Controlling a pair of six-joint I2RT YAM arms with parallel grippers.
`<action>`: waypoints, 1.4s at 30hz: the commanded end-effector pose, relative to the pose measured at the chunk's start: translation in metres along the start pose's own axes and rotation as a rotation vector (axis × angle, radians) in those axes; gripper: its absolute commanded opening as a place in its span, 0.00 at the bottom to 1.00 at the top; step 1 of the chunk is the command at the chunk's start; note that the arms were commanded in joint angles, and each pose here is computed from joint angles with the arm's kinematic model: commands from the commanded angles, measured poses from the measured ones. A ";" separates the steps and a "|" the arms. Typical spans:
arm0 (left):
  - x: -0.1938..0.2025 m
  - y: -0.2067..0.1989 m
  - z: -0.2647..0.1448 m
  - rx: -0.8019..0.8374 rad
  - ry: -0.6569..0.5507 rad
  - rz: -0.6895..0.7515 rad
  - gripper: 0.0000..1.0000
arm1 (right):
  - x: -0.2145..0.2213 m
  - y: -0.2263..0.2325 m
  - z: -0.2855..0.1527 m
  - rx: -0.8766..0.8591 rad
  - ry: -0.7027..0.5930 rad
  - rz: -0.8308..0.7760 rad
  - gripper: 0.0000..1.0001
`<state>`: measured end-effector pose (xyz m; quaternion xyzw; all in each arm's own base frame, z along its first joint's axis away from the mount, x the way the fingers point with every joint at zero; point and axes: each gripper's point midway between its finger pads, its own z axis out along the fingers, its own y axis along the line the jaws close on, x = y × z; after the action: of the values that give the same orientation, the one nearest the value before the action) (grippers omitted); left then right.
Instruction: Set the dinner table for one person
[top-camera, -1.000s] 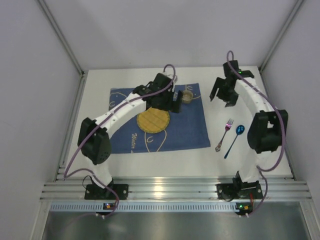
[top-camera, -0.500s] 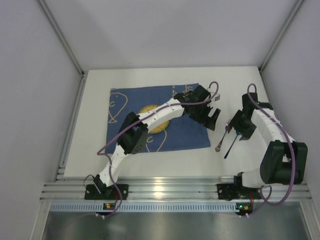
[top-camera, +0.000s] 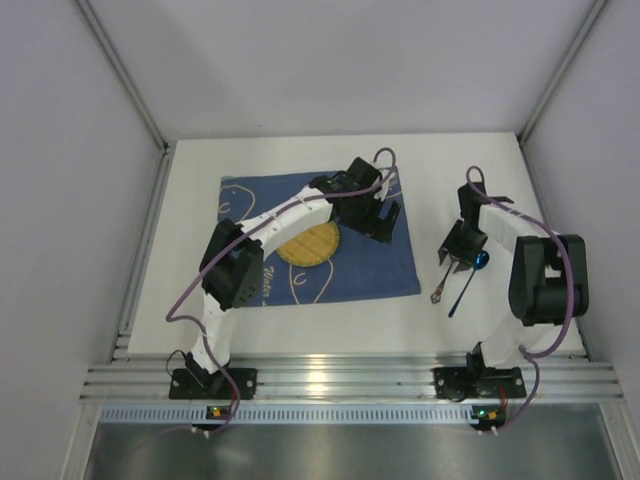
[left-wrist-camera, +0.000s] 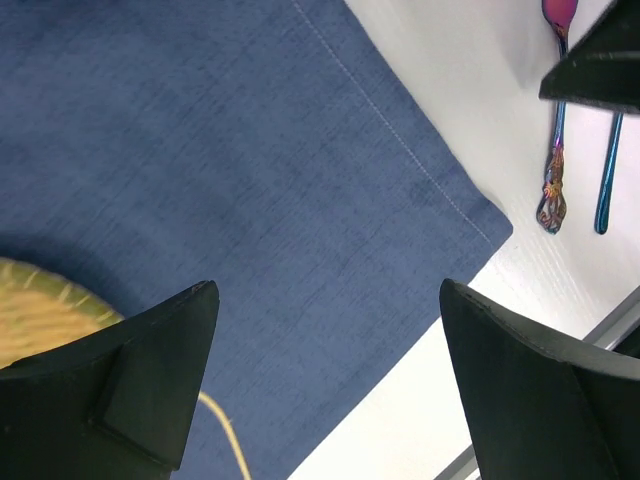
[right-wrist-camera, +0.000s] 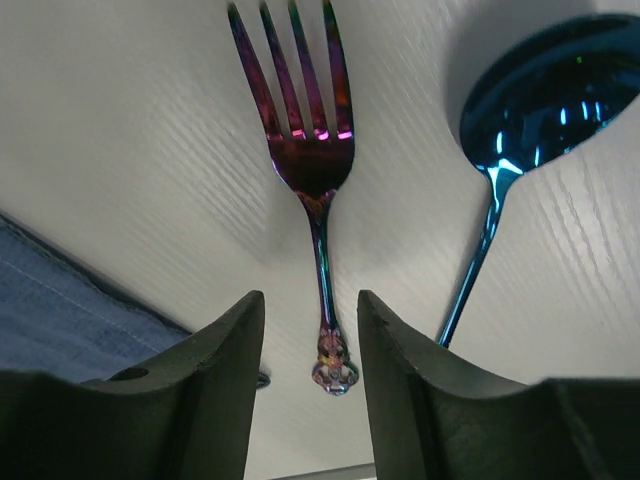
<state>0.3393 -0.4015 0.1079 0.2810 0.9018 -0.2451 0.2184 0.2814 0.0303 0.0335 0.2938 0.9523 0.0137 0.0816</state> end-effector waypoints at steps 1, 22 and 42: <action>-0.026 -0.004 -0.044 -0.015 -0.121 0.041 0.97 | -0.039 0.022 -0.001 -0.022 -0.101 0.013 0.41; -0.030 0.019 -0.068 -0.022 -0.147 -0.005 0.98 | -0.036 0.006 0.036 0.093 -0.058 -0.015 0.00; -0.042 -0.044 -0.115 0.479 -0.216 0.010 0.92 | -0.058 0.162 -0.157 -0.441 -0.149 -0.025 0.00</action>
<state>0.3221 -0.3773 0.1975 0.2798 0.8342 -0.4194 0.2234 0.4083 0.1144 0.1901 0.2511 0.9237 0.1644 0.2380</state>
